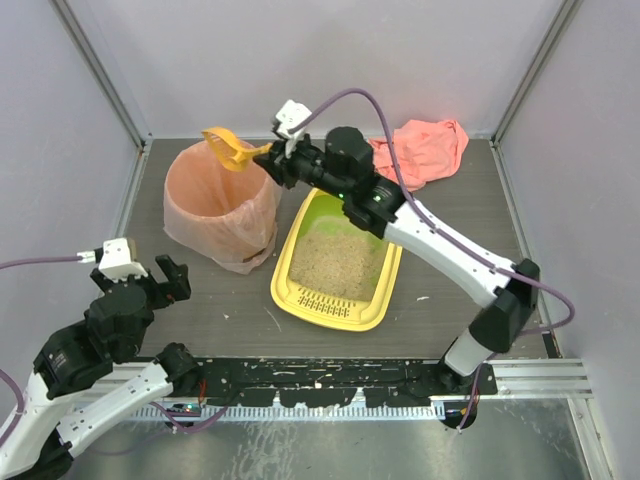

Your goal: Clean the litter box

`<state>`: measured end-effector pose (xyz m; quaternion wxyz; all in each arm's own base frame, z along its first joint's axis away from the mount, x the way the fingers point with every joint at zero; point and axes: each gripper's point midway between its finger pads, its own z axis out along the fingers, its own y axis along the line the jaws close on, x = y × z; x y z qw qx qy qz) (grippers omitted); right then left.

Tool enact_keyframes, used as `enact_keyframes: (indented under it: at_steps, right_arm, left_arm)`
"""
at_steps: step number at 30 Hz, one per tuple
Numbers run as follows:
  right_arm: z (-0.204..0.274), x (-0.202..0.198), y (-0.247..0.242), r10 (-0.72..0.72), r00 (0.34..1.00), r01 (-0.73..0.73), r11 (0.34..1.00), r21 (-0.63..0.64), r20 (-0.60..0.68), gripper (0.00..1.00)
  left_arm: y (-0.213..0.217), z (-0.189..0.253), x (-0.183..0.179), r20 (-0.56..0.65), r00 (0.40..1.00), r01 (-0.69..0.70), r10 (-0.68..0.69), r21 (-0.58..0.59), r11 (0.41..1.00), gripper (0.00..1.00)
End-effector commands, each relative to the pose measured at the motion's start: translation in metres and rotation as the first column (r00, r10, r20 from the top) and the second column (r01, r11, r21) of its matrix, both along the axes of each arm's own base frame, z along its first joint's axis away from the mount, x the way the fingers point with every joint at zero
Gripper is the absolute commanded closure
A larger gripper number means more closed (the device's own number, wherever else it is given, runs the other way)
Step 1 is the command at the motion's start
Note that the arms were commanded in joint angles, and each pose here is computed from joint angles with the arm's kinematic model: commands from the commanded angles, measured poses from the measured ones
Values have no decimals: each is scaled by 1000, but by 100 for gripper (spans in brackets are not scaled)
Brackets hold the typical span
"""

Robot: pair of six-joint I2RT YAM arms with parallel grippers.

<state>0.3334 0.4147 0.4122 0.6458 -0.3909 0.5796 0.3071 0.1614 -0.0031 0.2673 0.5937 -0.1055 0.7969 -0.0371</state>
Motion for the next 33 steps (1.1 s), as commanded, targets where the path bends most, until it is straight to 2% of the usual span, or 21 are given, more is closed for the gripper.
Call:
enact_keyframes:
  at_steps: [1,4,8,13,17,23,27,33]
  right_arm:
    - [87,-31,-66,-126,989,101,960,261,81,99]
    - [82,-47,-112,-225,974,213,907,363,-8,99]
    - [41,-66,-160,-289,931,359,835,416,-224,99]
    - [-28,-80,-210,-353,788,578,708,407,-505,98]
    - [-105,-84,-223,-400,664,680,675,287,-631,95]
    - [-175,-91,-212,-414,557,687,717,118,-720,85]
    - [-198,-93,-217,-450,487,719,693,51,-749,82]
    - [-213,-95,-236,-527,415,767,641,-26,-741,69]
  left_arm:
    - [-16,9,9,30,998,48,-47,-21,999,6]
    - [-26,11,14,43,997,72,-71,-33,997,5]
    - [-35,10,20,31,996,88,-87,-20,996,4]
    - [-46,7,27,24,994,106,-106,-16,994,4]
    - [-59,7,34,27,991,130,-129,-30,991,4]
    - [-65,4,36,6,990,140,-140,-29,990,4]
    - [-64,3,34,7,991,133,-133,-47,990,4]
    - [-63,0,33,-3,991,132,-132,-50,990,4]
